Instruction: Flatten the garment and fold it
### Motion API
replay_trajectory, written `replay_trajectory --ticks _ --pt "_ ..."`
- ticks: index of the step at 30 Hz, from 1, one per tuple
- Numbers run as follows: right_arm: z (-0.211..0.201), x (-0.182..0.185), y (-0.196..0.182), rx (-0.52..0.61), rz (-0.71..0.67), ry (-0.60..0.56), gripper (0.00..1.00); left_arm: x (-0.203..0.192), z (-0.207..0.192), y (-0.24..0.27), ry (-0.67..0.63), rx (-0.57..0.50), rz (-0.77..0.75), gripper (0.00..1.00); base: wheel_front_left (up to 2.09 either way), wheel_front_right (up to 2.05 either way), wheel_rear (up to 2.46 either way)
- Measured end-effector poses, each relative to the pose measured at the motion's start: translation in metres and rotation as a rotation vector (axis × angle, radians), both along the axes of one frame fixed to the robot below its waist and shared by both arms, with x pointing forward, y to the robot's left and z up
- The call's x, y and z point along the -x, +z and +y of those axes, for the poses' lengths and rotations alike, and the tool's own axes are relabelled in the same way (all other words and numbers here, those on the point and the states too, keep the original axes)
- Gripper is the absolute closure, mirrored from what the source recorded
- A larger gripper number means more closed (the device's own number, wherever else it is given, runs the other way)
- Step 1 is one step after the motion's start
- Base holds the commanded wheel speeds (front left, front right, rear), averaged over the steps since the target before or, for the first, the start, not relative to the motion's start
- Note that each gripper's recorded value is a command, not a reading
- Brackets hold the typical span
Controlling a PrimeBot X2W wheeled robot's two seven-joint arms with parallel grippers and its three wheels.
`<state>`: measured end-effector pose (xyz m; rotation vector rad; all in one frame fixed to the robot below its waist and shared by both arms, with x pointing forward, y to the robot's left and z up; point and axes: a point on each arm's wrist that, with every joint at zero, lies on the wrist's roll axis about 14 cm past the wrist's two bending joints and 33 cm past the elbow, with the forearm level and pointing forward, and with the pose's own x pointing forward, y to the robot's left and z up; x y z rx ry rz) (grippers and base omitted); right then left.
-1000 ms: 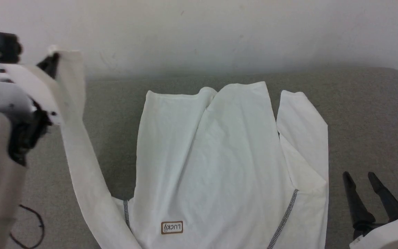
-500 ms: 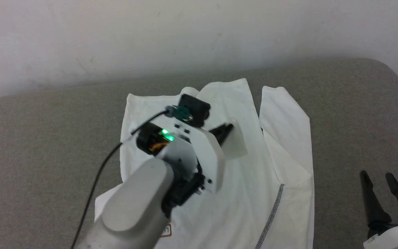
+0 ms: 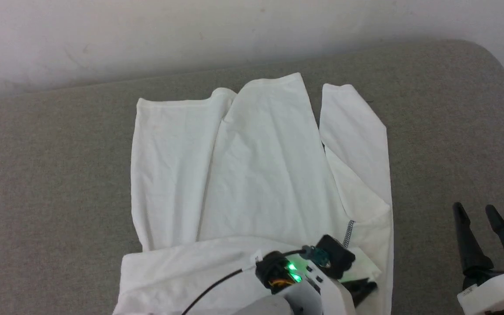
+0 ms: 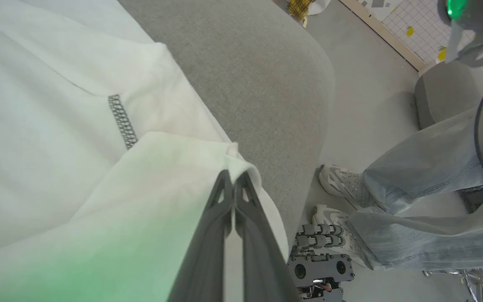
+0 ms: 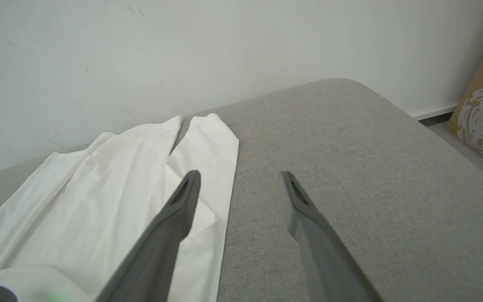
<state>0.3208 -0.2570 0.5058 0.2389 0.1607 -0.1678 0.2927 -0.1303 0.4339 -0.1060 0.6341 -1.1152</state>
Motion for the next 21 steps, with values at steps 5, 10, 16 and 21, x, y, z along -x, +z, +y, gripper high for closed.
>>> replay_trajectory --ticks 5,10,16,21 --pt "0.001 -0.003 -0.005 -0.004 0.014 0.004 0.00 0.035 -0.019 0.003 -0.090 0.071 0.031 1.00 0.00 0.00 0.00" --pt "0.009 -0.007 -0.008 -0.014 0.019 0.027 0.00 0.037 -0.017 0.000 -0.054 0.114 0.041 0.00 0.00 0.00 0.00" --pt "0.019 -0.011 0.001 -0.010 -0.022 0.059 0.00 0.006 -0.020 0.061 0.038 0.335 -0.140 0.00 0.00 0.00 0.00" --pt "0.029 -0.014 0.011 0.015 -0.054 0.095 0.00 -0.051 0.022 0.104 0.286 0.403 -0.353 0.00 0.00 0.00 0.00"
